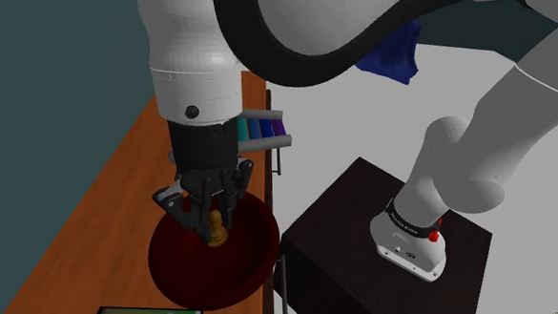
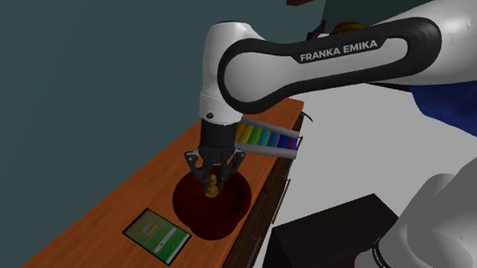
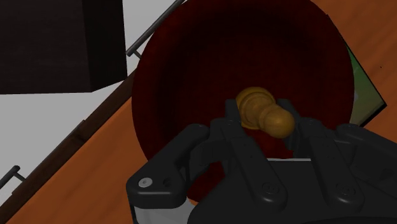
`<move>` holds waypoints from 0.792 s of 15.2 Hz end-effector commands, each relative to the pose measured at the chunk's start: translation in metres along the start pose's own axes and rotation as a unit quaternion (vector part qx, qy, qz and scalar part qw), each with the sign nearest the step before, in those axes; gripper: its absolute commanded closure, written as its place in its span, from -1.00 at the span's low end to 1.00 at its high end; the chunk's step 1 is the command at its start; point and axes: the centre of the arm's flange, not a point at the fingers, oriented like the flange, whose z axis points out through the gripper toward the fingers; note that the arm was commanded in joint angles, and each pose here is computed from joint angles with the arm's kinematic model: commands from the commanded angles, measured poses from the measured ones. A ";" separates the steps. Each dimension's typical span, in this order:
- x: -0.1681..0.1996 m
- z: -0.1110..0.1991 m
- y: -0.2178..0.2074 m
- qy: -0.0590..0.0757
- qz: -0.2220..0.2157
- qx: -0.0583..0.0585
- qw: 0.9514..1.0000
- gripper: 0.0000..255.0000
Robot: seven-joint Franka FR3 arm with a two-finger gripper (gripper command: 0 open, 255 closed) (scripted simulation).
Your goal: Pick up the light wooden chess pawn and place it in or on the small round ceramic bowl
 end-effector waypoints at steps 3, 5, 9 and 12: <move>0.000 0.002 0.000 0.000 0.000 0.000 1.000 1.00; 0.000 0.002 0.000 0.000 0.000 0.000 1.000 1.00; 0.000 0.002 0.000 0.000 0.000 0.000 1.000 -1.00; 0.000 0.002 0.000 0.000 0.000 0.000 1.000 -1.00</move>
